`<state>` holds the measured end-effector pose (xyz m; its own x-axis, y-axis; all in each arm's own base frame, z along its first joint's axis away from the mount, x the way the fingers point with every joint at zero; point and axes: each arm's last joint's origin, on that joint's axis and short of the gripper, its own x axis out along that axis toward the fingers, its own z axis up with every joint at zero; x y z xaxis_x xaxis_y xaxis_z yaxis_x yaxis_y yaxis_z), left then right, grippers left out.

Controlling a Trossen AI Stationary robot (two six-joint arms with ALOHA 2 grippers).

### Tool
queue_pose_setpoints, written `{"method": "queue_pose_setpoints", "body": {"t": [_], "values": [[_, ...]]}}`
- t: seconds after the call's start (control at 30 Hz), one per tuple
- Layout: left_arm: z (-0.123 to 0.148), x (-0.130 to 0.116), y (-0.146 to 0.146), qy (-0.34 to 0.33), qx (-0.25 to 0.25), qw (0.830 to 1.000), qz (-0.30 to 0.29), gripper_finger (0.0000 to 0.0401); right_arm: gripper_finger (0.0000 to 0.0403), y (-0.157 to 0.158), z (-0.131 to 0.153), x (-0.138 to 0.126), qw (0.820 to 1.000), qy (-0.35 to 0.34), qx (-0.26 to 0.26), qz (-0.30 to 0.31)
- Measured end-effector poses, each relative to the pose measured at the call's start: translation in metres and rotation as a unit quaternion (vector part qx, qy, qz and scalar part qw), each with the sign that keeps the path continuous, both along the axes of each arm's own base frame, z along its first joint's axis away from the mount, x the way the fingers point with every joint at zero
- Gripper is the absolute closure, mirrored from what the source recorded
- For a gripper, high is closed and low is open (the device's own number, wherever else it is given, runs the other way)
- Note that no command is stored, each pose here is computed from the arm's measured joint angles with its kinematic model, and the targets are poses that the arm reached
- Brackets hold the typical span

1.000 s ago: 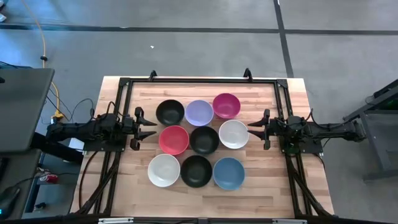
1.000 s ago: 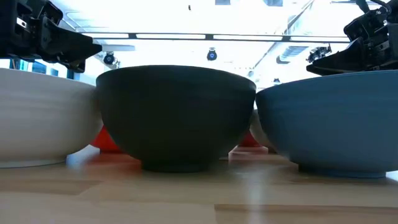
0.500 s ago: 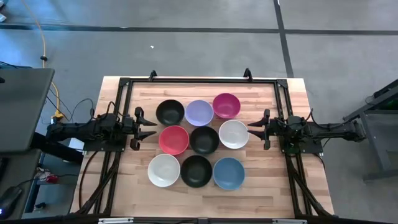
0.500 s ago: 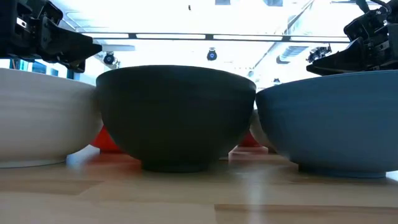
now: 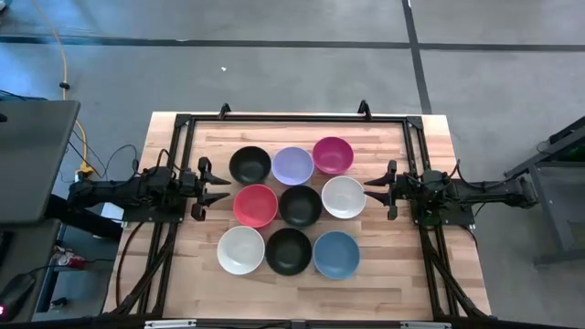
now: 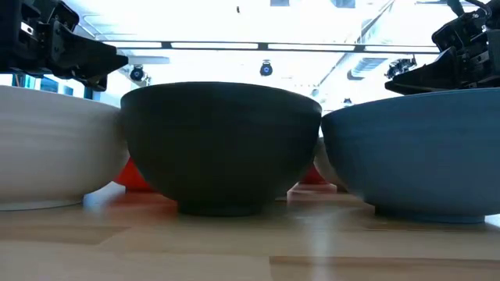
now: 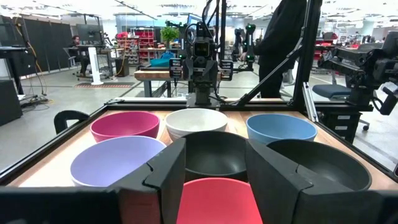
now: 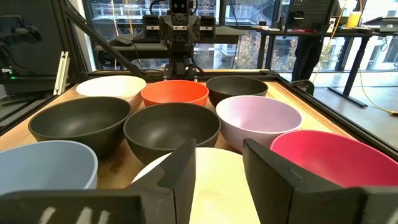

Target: Nest bowls inside each other

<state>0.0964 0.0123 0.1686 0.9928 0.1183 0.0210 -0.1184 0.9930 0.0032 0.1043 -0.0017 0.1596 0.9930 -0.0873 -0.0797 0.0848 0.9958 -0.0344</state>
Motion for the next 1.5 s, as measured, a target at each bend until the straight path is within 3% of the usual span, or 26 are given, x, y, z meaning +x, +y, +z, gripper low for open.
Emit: {"method": "queue_pose_setpoints", "body": {"t": [0.47,0.73,0.93,1.2,1.5], "values": [[0.0009,-0.0001,0.0009,-0.005,-0.001,1.000,0.015,0.0249,0.0277,0.0000,0.0000,0.0000,1.000,0.000,0.000,0.000],[0.0012,0.0001,-0.0009,-0.012,-0.059,0.998,-0.016,0.0249,0.0277,0.0000,-0.0001,0.0000,1.000,0.000,0.000,0.000],[0.0013,0.0001,-0.0008,-0.013,-0.060,0.998,-0.015,0.0249,0.0277,-0.0002,0.0001,0.0000,1.000,0.001,-0.020,-0.002],[0.0006,0.0001,-0.0009,-0.009,-0.061,0.998,-0.016,0.0249,0.0277,-0.0002,0.0001,0.0000,1.000,-0.001,0.000,-0.003],[0.0006,-0.0003,0.0018,-0.014,-0.069,0.997,0.030,0.0249,0.0277,0.0000,0.0002,0.0000,1.000,-0.002,0.012,-0.001]]}}
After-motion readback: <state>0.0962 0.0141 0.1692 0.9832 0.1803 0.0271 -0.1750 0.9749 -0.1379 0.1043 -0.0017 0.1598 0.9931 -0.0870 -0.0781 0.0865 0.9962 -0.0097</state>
